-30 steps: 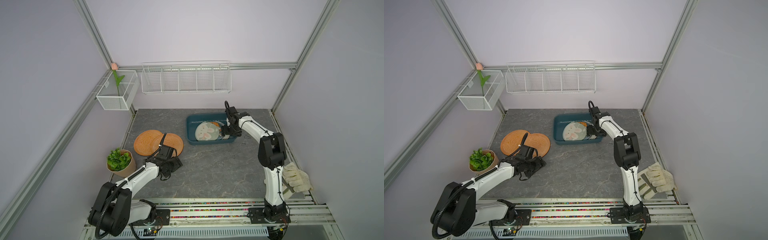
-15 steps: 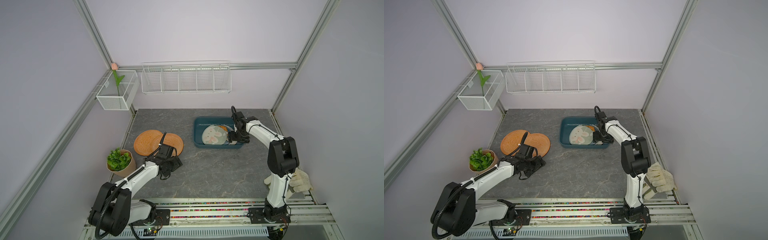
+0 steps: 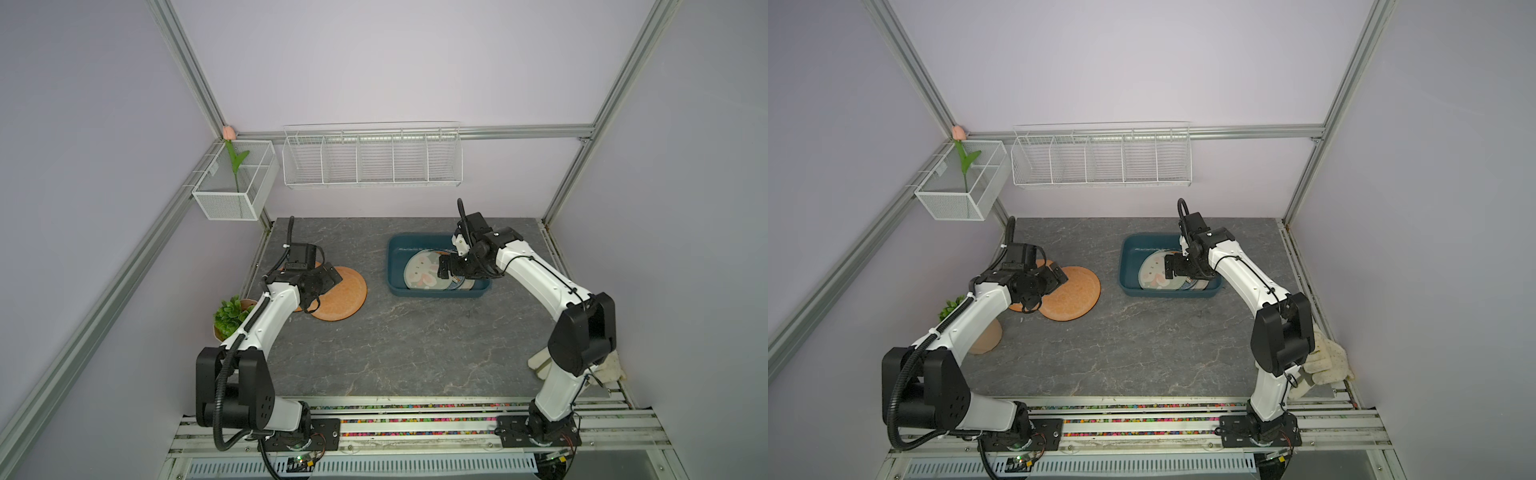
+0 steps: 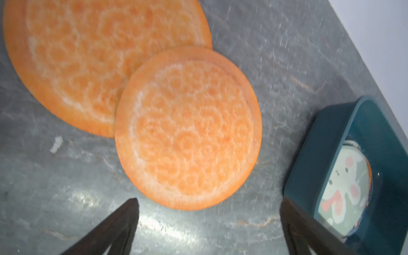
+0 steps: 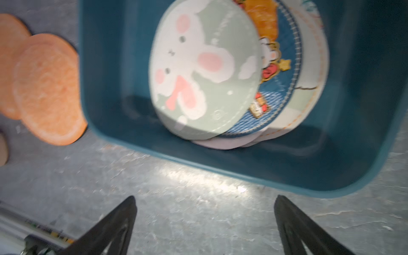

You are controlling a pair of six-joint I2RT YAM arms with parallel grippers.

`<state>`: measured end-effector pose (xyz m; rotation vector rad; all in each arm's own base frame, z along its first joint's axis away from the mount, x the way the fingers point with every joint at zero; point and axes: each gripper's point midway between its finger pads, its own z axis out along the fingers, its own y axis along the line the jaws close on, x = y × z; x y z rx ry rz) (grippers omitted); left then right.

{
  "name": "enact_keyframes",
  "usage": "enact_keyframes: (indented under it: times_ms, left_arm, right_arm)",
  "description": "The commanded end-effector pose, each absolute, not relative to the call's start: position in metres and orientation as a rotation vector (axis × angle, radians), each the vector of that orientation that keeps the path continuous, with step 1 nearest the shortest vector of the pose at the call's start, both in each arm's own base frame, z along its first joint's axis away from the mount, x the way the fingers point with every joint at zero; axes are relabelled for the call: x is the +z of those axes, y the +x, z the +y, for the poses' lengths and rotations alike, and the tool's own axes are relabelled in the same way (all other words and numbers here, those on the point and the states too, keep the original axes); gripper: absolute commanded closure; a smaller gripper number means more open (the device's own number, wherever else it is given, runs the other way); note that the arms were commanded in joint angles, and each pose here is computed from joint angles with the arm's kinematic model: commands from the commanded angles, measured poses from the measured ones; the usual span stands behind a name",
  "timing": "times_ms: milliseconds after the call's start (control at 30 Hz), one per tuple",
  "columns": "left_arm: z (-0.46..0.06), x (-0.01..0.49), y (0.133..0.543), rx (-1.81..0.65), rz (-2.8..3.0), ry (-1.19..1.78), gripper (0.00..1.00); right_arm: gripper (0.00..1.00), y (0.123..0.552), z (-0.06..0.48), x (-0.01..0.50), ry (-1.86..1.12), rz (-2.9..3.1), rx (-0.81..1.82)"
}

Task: Put the coasters into the storage box
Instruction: Move the storage box to the center of the board, then move the coaster to the center of the board.

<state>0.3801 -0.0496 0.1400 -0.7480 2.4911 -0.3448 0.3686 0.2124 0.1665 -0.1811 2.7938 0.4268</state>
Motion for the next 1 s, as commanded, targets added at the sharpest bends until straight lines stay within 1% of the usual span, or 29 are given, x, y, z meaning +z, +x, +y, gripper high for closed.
enact_keyframes:
  times_ms: [0,133,267,300,467,633,700,767,967]
  left_arm:
    - [-0.031,0.131,0.393,-0.229,2.556,-0.740,0.10]
    - [-0.014,0.124,0.423,-0.188,2.553,-0.753,0.28]
    - [-0.007,0.113,0.451,-0.136,2.590,-0.726,0.46]
    - [-0.006,0.111,0.457,-0.123,2.598,-0.720,0.48]
    - [-0.001,0.093,0.483,-0.062,2.637,-0.692,0.50]
    - [0.003,0.076,0.501,-0.041,2.672,-0.681,0.51]
    - [0.004,0.070,0.507,-0.035,2.685,-0.673,0.53]
    - [0.004,0.066,0.512,-0.026,2.706,-0.659,0.55]
    - [0.002,0.048,0.516,-0.023,2.769,-0.641,0.56]
  right_arm:
    - [0.02,0.340,0.239,0.167,-0.229,2.818,0.588]
    - [0.02,0.317,0.264,0.163,-0.305,2.820,0.673]
    - [0.03,0.301,0.276,0.158,-0.350,2.822,0.721]
    - [0.03,0.298,0.278,0.158,-0.357,2.821,0.725]
    - [0.03,0.292,0.283,0.157,-0.375,2.819,0.737]
    - [0.03,0.286,0.289,0.157,-0.394,2.816,0.749]
    - [0.03,0.285,0.290,0.157,-0.396,2.815,0.747]
    - [0.03,0.283,0.290,0.156,-0.393,2.821,0.745]
    - [0.03,0.282,0.293,0.155,-0.396,2.825,0.744]
